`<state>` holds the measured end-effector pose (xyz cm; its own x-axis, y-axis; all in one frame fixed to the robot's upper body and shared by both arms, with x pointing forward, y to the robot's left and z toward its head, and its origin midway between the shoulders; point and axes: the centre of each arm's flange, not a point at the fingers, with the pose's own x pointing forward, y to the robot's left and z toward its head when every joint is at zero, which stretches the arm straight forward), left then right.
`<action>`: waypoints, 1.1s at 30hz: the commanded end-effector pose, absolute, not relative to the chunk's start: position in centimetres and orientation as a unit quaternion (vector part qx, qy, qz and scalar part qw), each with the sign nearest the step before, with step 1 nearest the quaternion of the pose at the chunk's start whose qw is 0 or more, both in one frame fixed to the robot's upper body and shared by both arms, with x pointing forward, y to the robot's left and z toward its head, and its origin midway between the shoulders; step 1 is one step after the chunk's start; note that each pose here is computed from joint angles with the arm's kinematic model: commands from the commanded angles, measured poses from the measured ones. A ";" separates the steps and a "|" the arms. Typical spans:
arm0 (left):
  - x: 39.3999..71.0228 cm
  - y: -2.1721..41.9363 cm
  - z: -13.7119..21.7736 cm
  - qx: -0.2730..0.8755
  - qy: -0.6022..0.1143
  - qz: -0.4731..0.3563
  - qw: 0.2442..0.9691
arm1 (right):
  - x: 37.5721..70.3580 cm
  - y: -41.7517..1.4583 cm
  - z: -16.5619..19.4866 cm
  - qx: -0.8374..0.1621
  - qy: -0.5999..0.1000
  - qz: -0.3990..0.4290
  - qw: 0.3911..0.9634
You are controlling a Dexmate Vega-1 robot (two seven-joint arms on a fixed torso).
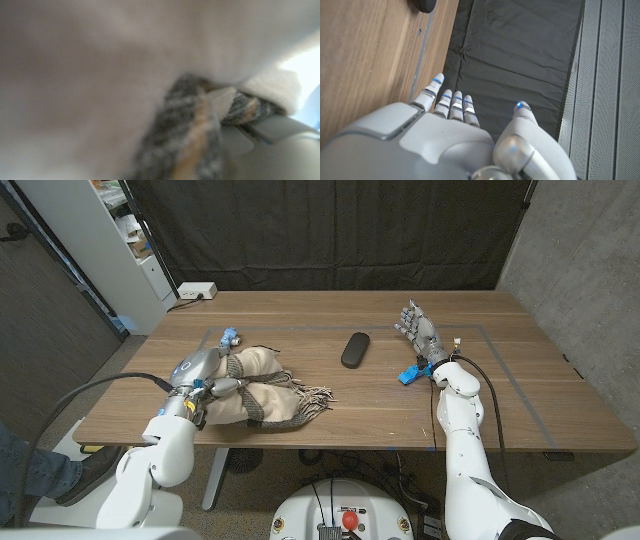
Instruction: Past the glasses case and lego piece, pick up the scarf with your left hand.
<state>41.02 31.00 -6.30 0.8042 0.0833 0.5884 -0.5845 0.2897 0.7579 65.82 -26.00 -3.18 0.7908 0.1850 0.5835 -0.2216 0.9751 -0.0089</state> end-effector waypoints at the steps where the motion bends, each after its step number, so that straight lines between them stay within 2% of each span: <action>1: 40.0 30.9 -4.9 0.555 -0.242 0.224 0.764 | 65.7 -26.2 -2.7 0.026 -0.309 0.109 0.945; 33: 38.0 31.0 -1.4 0.563 -0.262 0.242 0.746 | 65.6 -26.3 -2.8 0.029 -0.308 0.113 0.944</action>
<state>39.06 30.73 -3.61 0.7720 0.0635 0.6325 -0.6241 0.2644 0.7352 65.52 -26.40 -2.60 0.7827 0.1894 0.5929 -0.2236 0.9746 -0.0161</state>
